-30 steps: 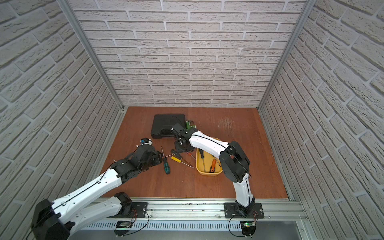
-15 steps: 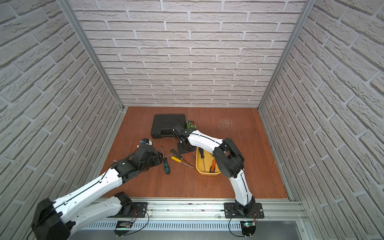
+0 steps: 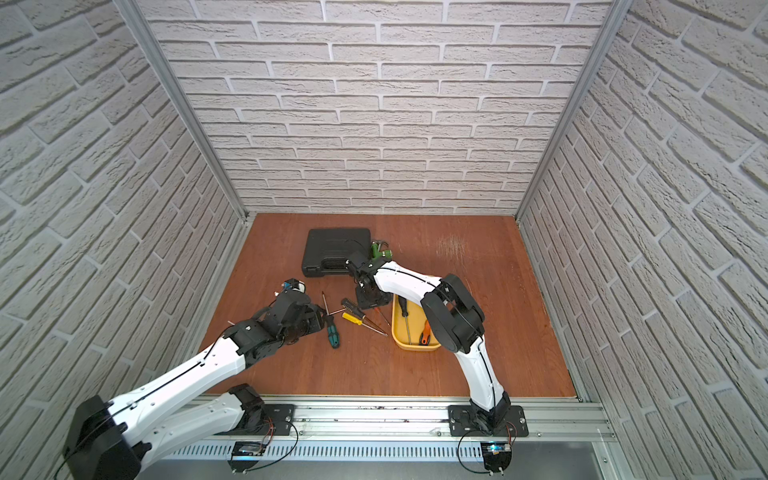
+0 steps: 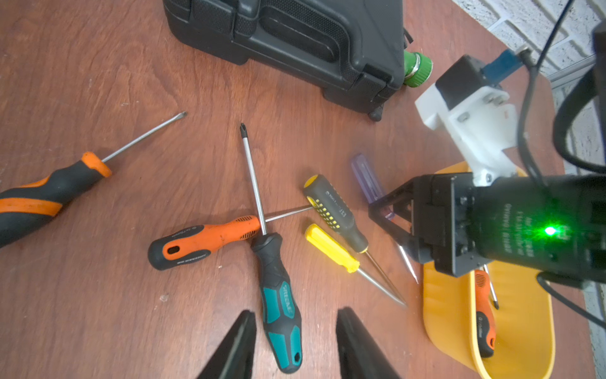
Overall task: Put the screwdriver on the desktop into the storage box
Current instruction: Pick up the screwdriver from the center of the board, then place the screwdriver in the storage box, then pick up the screwdriver from the center of the board.
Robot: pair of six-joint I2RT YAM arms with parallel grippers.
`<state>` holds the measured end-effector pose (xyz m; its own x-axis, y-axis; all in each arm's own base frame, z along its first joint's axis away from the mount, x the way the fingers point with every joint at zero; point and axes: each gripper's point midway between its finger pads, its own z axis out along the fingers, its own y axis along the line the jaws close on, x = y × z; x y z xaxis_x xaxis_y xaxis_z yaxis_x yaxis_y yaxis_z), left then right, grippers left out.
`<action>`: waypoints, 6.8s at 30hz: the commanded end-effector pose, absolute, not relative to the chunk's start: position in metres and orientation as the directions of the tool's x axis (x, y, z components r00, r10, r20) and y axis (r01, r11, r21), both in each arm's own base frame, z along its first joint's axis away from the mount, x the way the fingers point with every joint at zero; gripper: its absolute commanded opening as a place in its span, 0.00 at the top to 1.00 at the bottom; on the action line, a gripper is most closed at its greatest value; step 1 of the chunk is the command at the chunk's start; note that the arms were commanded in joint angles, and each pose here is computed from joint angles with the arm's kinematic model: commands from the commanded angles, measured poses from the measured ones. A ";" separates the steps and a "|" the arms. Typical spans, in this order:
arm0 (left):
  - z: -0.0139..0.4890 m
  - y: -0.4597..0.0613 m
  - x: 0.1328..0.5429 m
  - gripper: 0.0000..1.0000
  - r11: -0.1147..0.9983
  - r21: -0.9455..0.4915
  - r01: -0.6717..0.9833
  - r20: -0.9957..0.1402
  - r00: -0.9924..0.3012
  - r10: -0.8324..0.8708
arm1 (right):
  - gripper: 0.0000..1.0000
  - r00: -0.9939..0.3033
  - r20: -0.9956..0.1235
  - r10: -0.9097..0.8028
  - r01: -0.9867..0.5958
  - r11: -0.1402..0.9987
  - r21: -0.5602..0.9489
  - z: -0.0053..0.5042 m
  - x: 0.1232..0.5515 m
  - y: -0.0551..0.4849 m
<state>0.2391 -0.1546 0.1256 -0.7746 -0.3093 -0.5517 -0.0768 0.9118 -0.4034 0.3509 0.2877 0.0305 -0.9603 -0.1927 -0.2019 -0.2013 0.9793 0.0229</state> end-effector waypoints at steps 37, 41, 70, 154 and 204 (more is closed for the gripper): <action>0.121 -0.162 0.244 0.56 0.904 -0.422 -0.067 -0.544 -0.779 -0.312 | 0.98 -0.966 -0.185 -0.179 -0.194 0.979 0.067 0.024 0.331 0.291; 0.121 -0.162 0.244 0.56 0.904 -0.422 -0.070 -0.544 -0.778 -0.315 | 0.98 -0.963 -0.206 -0.174 -0.193 0.978 0.076 0.035 0.330 0.292; 0.118 -0.160 0.244 0.56 0.904 -0.420 -0.083 -0.536 -0.781 -0.321 | 0.98 -0.818 -0.570 0.076 -0.045 0.980 0.196 0.199 0.321 0.228; 0.110 -0.166 0.243 0.55 0.898 -0.432 -0.082 -0.508 -0.801 -0.317 | 0.61 -0.914 -0.376 0.152 0.119 0.987 0.109 0.106 0.310 0.158; 0.036 -0.183 0.225 0.54 0.974 -0.171 -0.149 -0.280 -0.940 -0.193 | 0.63 -0.725 -0.635 0.269 0.035 0.934 0.356 0.202 0.290 0.145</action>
<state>0.2239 -0.1810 0.0351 -0.9413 -0.1925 -0.2772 -0.1468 0.9731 -0.1775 0.2887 0.1470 0.1948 -0.7488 0.2552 -0.6117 0.0421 0.9394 0.3403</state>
